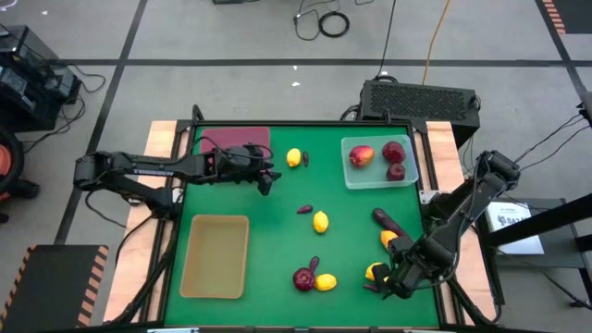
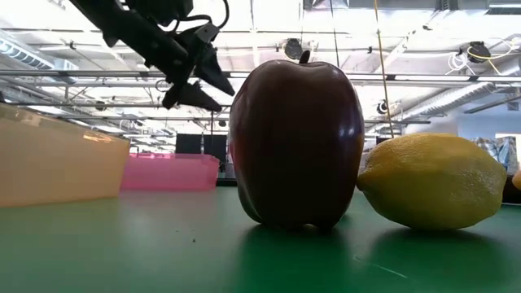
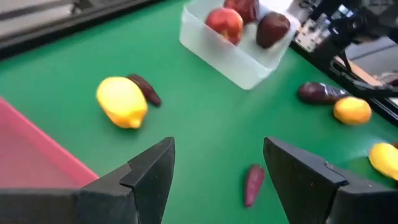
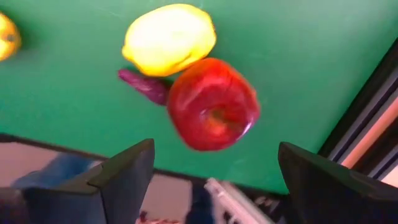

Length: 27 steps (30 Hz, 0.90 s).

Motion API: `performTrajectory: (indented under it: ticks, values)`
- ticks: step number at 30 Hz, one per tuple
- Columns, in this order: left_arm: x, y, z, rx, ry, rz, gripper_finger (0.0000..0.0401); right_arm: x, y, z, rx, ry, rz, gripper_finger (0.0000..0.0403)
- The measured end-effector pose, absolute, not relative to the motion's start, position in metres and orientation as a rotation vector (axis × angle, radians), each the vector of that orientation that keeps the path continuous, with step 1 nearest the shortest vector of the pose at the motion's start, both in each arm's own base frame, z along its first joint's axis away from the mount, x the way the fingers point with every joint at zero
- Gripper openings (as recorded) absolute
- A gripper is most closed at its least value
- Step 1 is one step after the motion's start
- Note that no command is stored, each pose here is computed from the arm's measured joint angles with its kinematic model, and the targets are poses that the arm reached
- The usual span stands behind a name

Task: Sort produce into baskets
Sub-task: Put the apple into the transparent bin

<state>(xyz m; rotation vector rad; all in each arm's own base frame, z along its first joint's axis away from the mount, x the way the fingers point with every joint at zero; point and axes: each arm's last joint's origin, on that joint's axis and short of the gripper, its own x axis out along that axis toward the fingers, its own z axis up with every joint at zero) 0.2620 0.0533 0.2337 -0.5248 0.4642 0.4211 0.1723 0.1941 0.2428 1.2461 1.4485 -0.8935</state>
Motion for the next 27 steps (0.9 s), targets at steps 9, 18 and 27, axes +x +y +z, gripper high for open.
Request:
performTrajectory:
  ticks: [9, 18, 27]
  values:
    - [0.267, 0.054, 0.227, -0.53, 0.488, 0.412, 0.0254, 0.179, 0.2, 0.224, 1.005, 1.521, -0.782, 0.0331]
    - [0.267, 0.054, 0.227, -0.53, 0.488, 0.411, 0.0254, 0.182, 0.201, 0.224, 0.943, 1.513, -0.682, 0.0331]
    - [0.267, 0.054, 0.227, -0.53, 0.489, 0.411, 0.0254, 0.182, 0.2, 0.203, 0.992, 1.502, -0.659, 0.0331]
